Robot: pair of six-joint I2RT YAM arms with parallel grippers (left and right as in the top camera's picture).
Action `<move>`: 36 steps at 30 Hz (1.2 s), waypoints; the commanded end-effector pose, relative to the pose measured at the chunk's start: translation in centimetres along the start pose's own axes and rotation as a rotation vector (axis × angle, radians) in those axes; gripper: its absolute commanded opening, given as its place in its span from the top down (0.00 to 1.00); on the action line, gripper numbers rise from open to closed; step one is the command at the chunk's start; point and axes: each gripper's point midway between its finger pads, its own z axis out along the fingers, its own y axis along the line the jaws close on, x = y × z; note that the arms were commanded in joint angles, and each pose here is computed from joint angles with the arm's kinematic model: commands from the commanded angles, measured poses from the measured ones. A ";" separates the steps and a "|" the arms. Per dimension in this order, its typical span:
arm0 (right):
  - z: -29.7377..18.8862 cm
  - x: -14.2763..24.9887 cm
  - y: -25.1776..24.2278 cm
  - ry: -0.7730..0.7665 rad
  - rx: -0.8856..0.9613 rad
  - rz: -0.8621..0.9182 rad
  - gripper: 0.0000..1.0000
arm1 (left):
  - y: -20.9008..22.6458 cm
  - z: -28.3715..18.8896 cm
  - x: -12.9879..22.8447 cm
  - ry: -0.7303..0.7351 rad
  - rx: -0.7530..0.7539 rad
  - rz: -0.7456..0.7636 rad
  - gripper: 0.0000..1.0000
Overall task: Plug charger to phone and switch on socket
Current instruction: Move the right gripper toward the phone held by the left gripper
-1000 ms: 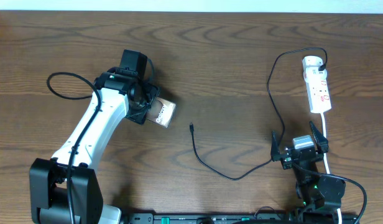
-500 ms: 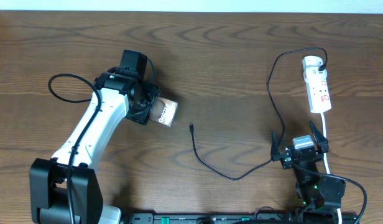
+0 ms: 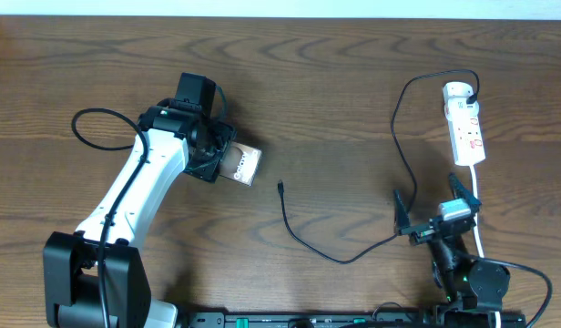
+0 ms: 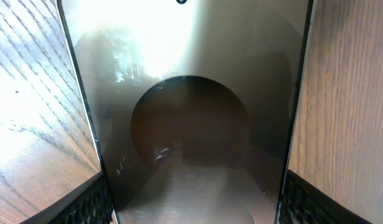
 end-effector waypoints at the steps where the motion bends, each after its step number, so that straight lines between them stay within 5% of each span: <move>1: 0.3 0.1 1.1 0.008 -0.071 0.181 0.01 | -2.2 -1.7 1.4 0.085 0.097 -0.024 0.61; 10: 1.5 0.6 1.5 0.108 -0.117 0.298 0.01 | -4.9 -4.8 6.1 0.540 0.233 -0.145 0.66; 20: 5.7 1.0 2.7 0.323 -0.224 0.391 0.01 | -5.4 -7.7 7.8 0.779 0.273 -0.188 0.71; 29: 11.3 1.1 9.0 0.578 -0.445 0.378 0.01 | -5.4 -7.4 7.3 0.752 0.273 -0.195 0.71; 36: 14.9 -1.6 9.9 0.731 -0.532 0.379 0.01 | -4.9 -5.2 4.0 0.536 0.252 -0.219 0.71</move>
